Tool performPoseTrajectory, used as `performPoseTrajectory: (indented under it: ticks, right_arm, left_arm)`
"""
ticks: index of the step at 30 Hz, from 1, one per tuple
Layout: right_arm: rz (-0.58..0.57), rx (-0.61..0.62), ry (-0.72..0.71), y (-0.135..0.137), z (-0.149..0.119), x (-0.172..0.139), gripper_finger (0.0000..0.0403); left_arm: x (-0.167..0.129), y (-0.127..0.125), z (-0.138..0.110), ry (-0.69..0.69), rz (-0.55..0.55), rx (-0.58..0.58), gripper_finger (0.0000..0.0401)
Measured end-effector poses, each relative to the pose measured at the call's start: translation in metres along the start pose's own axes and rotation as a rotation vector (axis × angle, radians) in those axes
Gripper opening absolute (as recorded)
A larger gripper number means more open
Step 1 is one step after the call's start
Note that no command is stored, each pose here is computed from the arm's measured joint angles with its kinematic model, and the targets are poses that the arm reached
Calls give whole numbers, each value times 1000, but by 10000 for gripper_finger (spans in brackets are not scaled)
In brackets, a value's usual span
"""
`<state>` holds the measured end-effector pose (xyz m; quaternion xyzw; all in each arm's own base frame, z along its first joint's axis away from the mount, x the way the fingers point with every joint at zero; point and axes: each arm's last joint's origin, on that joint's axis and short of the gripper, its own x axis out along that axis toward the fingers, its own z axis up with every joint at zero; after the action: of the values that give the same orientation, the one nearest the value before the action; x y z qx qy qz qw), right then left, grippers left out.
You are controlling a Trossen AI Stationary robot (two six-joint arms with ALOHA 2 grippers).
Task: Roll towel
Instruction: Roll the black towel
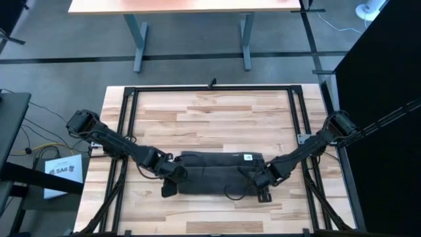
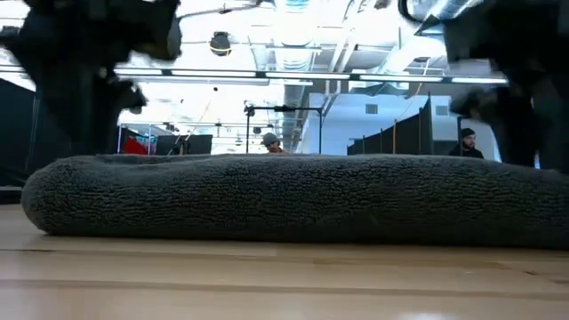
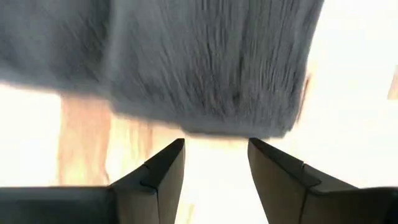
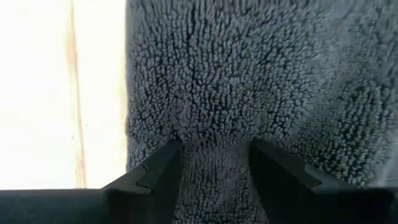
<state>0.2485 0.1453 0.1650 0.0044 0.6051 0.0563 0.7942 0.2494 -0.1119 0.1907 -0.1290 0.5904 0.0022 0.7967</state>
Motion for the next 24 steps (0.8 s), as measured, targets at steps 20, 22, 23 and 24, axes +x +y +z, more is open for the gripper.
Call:
performPoseTrajectory:
  ticks: [20, 22, 23, 24]
  right_arm:
    - [-122, -115, -105, 80, -11, -75, 171]
    - [-169, -126, -72, 81, -14, -68, 171]
    - [-184, -130, -56, 81, -14, -64, 171]
    - [-199, -129, -47, 80, -13, -60, 171]
  left_arm:
    - [-31, -124, 59, -88, 408, 351, 162]
    - [-15, -132, 57, -77, 480, 390, 162]
    - [-8, -135, 57, -75, 496, 403, 162]
    - [0, -136, 56, -65, 506, 410, 162]
